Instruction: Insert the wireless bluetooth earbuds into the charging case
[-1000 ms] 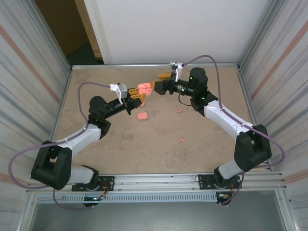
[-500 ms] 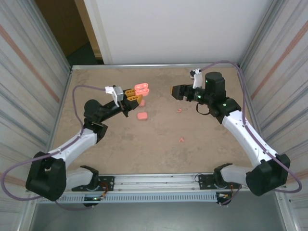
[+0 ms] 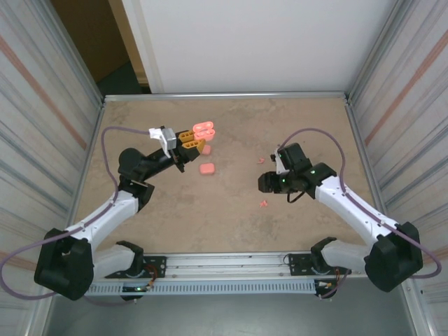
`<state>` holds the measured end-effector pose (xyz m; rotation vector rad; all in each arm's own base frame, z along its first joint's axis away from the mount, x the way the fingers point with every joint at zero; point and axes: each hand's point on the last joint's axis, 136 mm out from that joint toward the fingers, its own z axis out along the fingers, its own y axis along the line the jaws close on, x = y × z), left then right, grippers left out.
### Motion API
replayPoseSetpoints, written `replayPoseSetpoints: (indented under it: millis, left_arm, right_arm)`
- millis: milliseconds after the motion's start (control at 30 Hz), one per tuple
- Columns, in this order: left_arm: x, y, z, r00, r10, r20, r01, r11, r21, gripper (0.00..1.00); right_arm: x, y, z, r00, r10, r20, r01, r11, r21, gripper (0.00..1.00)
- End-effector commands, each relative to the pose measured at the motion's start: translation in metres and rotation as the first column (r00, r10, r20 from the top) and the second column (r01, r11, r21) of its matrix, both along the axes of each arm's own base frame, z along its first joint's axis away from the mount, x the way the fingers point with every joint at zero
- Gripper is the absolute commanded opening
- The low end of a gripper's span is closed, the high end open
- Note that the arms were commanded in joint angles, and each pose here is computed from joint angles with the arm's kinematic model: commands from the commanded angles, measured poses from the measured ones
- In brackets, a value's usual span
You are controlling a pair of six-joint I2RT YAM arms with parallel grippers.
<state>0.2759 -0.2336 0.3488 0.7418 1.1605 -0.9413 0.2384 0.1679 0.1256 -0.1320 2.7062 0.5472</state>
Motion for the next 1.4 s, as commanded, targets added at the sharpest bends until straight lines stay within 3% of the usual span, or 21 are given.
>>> replayPoseSetpoints:
  millis: [0, 600, 1367]
  left_arm:
    - [-0.008, 0.001, 0.007, 0.999, -0.004, 0.033, 0.004, 1.000, -0.008, 0.00]
    - [-0.008, 0.002, 0.005, 1.000, 0.004, 0.021, -0.004, 1.000, 0.003, 0.00]
    - [-0.005, 0.001, 0.000, 1.000, 0.007, 0.007, -0.007, 1.000, 0.015, 0.00]
  right_arm:
    - [-0.006, -0.008, -0.025, 0.997, -0.040, -0.066, 0.037, 0.998, -0.050, 0.50]
    - [-0.003, 0.003, -0.082, 0.982, 0.027, -0.188, -0.048, 0.993, -0.108, 0.39]
    - [-0.010, -0.001, -0.102, 0.964, 0.012, -0.266, -0.045, 0.992, -0.118, 0.33]
